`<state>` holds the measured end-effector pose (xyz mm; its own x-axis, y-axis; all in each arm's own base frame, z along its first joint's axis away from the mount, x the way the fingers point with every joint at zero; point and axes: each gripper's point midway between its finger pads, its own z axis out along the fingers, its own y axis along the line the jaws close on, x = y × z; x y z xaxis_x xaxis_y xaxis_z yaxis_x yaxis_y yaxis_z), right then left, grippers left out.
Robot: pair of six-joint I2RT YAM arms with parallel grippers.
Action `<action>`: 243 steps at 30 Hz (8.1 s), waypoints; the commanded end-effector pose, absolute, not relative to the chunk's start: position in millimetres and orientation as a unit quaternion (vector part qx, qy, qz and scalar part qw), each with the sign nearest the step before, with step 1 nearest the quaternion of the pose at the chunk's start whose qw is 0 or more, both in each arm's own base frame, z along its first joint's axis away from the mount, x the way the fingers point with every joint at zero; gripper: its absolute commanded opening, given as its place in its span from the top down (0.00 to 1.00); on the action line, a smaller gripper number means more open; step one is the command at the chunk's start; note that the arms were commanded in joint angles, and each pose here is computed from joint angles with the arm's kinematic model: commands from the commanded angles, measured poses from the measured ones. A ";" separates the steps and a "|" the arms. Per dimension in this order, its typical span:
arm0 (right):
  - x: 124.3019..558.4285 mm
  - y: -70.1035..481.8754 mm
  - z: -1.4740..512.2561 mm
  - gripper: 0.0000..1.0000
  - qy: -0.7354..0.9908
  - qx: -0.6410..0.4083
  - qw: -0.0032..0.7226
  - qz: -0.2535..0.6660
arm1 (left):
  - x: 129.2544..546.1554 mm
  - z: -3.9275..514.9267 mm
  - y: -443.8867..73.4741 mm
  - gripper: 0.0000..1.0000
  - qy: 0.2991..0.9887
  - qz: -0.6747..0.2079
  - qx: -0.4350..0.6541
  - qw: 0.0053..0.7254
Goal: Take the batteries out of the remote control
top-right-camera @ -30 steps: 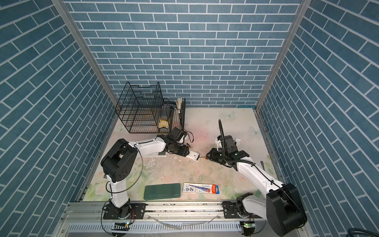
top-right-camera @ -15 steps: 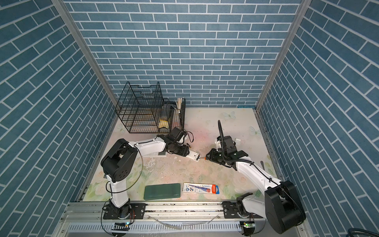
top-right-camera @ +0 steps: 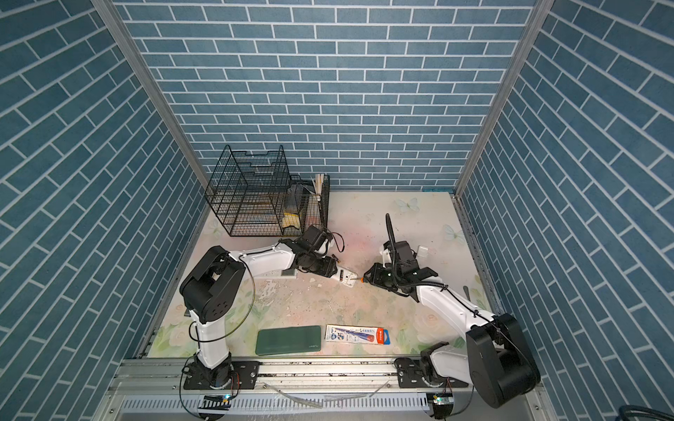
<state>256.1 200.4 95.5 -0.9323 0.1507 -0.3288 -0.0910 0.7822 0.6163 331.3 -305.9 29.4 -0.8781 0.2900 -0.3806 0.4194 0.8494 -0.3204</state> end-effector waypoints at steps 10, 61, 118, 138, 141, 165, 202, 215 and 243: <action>247.0 208.6 115.4 1.00 0.922 0.005 0.184 0.340 | 317.5 4.0 -297.2 0.39 0.959 -0.186 0.178 0.121; 276.7 238.9 118.5 1.00 0.904 0.000 0.193 0.381 | 314.1 5.0 -291.7 0.38 0.960 -0.180 0.176 0.120; 392.9 154.1 70.0 1.00 0.859 0.148 0.316 0.375 | 280.1 68.2 -293.2 0.28 0.951 -0.219 0.148 0.163; 370.3 148.9 36.5 0.81 0.885 0.139 0.277 0.348 | 280.4 98.4 -255.0 0.26 0.952 -0.195 0.123 0.201; 368.8 148.7 34.8 0.77 0.889 0.133 0.273 0.344 | 279.7 100.3 -249.7 0.26 0.952 -0.193 0.119 0.204; 351.7 144.0 21.1 0.63 0.912 0.107 0.243 0.312 | 281.8 112.7 -199.3 0.23 0.959 -0.162 0.068 0.224; 312.1 141.4 140.7 0.50 0.889 0.053 0.319 0.323 | 289.1 58.1 -109.9 0.03 0.970 0.134 0.132 0.152; 311.7 140.8 147.5 0.51 0.887 0.052 0.326 0.323 | 322.1 44.8 -130.3 0.02 0.966 0.152 0.157 0.137; 301.8 135.2 148.1 0.52 0.885 0.066 0.332 0.321 | 290.8 55.4 -144.3 0.02 0.972 0.106 0.157 0.139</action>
<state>302.4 135.3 145.7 -0.7802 0.3214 -0.5366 -0.0950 0.7871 0.6095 306.6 -148.8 63.3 -0.8969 0.3387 -0.2845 0.2715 0.9293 0.2503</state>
